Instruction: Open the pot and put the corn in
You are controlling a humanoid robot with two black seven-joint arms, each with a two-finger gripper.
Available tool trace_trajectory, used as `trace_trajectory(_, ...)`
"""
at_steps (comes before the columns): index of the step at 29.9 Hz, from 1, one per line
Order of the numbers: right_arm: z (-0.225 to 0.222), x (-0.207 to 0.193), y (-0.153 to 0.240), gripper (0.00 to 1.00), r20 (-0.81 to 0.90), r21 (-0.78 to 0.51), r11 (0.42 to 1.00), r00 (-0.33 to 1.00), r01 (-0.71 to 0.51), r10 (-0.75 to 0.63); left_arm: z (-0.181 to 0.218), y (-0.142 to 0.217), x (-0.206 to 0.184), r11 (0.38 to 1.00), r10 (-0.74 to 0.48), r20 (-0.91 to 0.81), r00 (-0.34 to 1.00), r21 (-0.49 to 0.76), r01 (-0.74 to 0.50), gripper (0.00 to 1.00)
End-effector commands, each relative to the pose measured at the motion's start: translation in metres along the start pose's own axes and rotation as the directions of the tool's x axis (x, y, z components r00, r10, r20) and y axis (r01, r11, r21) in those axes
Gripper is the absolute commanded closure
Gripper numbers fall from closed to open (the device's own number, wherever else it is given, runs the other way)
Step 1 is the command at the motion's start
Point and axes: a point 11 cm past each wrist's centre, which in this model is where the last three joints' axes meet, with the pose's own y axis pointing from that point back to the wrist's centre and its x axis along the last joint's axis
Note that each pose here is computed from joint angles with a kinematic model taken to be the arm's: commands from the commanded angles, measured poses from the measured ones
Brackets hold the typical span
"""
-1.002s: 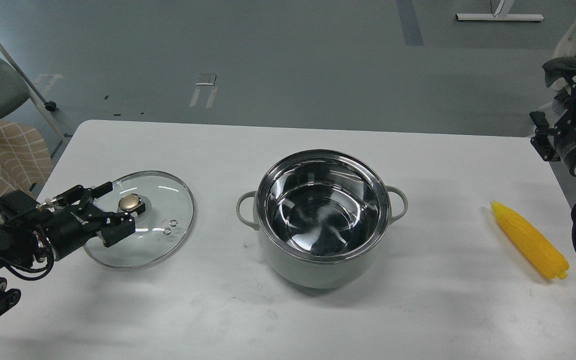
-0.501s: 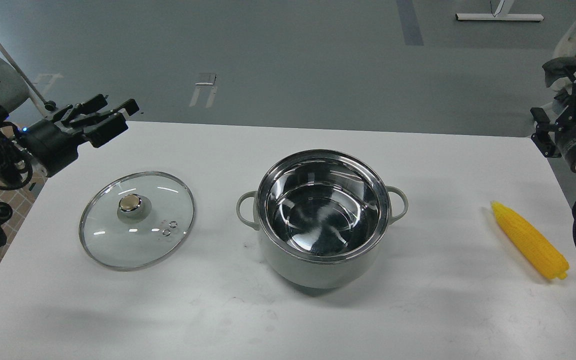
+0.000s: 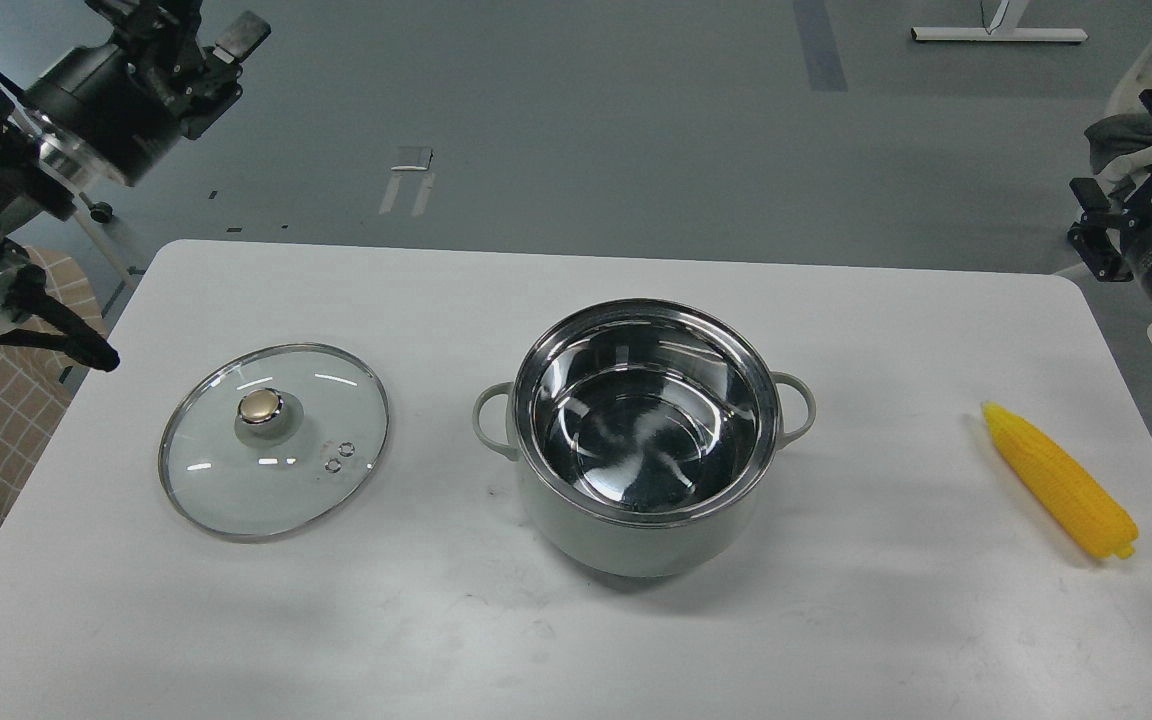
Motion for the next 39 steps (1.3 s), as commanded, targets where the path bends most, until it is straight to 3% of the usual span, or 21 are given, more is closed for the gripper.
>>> trace_trajectory(1,-0.008,-0.006,-0.001,0.0,0.051,0.032,0.999,0.998,0.03,-0.032,-0.017,-0.017,-0.008,0.999,0.047,-0.189,0.981,-0.018,-0.051,0.03)
trace_trajectory(8,-0.009,-0.006,-0.001,0.0,0.067,0.04,0.999,0.997,0.028,-0.031,-0.06,-0.029,-0.012,0.988,0.147,-0.415,0.898,0.013,-0.156,0.03)
trace_trajectory(19,-0.009,-0.002,0.003,0.0,0.05,0.031,0.999,0.998,0.027,-0.028,-0.076,-0.023,-0.028,0.995,0.096,-0.444,0.891,0.046,-0.084,0.03)
trace_trajectory(25,-0.032,0.022,0.018,0.0,-0.139,0.006,0.999,0.989,0.052,-0.05,-0.076,-0.025,-0.033,0.996,0.087,-0.45,0.889,0.042,-0.076,0.03)
trace_trajectory(28,-0.044,0.034,0.026,0.0,-0.385,-0.06,0.992,0.915,0.107,-0.122,-0.076,-0.028,-0.037,0.997,0.077,-0.455,0.887,0.037,-0.068,0.03)
trace_trajectory(29,-0.044,0.034,0.026,0.0,-0.386,-0.061,0.992,0.914,0.107,-0.122,-0.076,-0.028,-0.037,0.997,0.077,-0.455,0.887,0.037,-0.068,0.03)
trace_trajectory(32,-0.049,0.046,0.038,0.0,-0.621,-0.175,0.974,0.751,0.145,-0.224,-0.077,-0.031,-0.044,0.998,0.07,-0.467,0.882,0.032,-0.063,0.03)
trace_trajectory(35,-0.05,0.054,0.046,0.0,-0.705,-0.237,0.96,0.654,0.146,-0.273,-0.075,-0.033,-0.045,0.998,0.066,-0.468,0.881,0.028,-0.06,0.02)
trace_trajectory(39,-0.039,0.071,0.066,0.0,-0.826,-0.416,0.902,0.367,0.115,-0.428,-0.077,-0.037,-0.053,0.998,0.056,-0.483,0.874,0.022,-0.052,0.02)
